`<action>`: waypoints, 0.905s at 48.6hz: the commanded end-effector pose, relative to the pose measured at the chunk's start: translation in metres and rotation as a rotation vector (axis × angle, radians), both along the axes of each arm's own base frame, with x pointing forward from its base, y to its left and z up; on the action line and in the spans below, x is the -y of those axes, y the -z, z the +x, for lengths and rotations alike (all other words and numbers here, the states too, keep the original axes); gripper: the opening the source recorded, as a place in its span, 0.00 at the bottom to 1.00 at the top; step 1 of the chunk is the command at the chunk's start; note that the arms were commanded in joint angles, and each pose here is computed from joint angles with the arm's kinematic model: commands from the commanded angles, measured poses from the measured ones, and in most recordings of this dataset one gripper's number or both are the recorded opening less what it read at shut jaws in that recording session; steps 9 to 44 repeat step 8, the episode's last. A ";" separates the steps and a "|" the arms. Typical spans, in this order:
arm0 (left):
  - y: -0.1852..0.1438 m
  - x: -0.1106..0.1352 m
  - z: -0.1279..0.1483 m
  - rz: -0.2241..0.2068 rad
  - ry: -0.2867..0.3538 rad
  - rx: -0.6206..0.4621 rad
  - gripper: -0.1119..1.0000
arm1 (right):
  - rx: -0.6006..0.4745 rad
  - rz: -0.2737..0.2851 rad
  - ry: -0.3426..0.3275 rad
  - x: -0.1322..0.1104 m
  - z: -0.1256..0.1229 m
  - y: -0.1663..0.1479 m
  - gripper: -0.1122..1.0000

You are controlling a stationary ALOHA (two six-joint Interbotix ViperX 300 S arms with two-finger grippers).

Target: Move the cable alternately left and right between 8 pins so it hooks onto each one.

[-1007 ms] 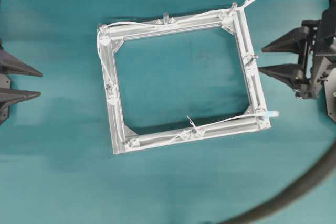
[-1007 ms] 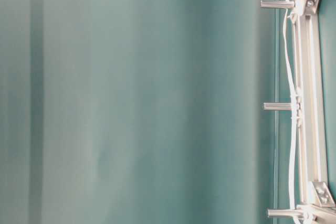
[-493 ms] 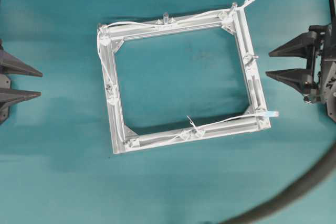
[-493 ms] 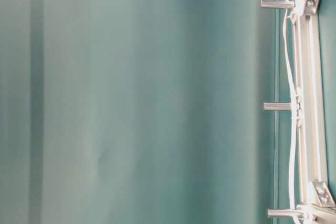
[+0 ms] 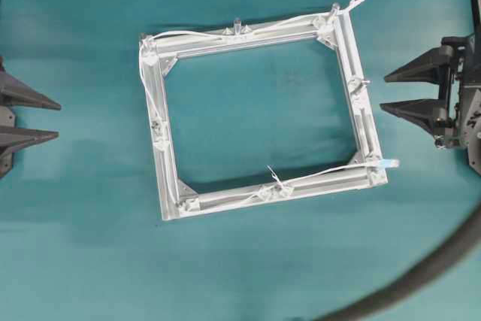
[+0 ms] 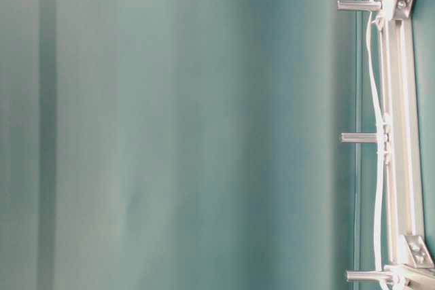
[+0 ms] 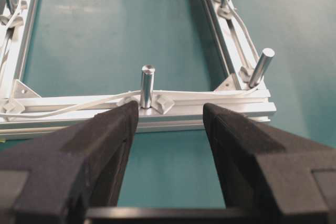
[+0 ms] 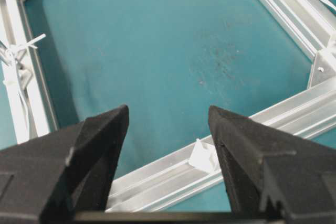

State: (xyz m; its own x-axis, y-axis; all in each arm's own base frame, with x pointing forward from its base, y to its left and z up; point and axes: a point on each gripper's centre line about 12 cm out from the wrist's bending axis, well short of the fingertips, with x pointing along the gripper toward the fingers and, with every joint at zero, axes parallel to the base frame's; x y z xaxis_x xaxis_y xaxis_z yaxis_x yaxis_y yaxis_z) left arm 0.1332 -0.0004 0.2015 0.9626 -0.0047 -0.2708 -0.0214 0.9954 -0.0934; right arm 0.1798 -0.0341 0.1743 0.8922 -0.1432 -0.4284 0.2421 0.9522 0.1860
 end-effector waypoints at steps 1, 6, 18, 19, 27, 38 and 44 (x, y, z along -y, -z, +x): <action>-0.004 0.000 0.001 -0.004 0.000 0.012 0.60 | 0.013 -0.002 -0.007 0.000 0.003 -0.005 0.70; -0.004 0.000 0.001 -0.004 0.000 0.011 0.60 | 0.013 -0.002 -0.007 0.000 0.003 -0.004 0.70; -0.004 0.000 0.001 -0.004 0.001 0.011 0.60 | 0.012 -0.003 -0.008 0.000 0.003 -0.004 0.70; -0.004 0.000 0.001 -0.004 0.001 0.011 0.60 | 0.012 -0.003 -0.008 0.000 0.003 -0.004 0.70; -0.004 0.000 0.001 -0.004 0.001 0.011 0.60 | 0.012 -0.003 -0.008 0.000 0.003 -0.004 0.70; -0.004 0.000 0.001 -0.004 0.001 0.011 0.60 | 0.012 -0.003 -0.008 0.000 0.003 -0.004 0.70; -0.004 0.000 0.001 -0.004 0.001 0.011 0.60 | 0.012 -0.003 -0.008 0.000 0.003 -0.004 0.70</action>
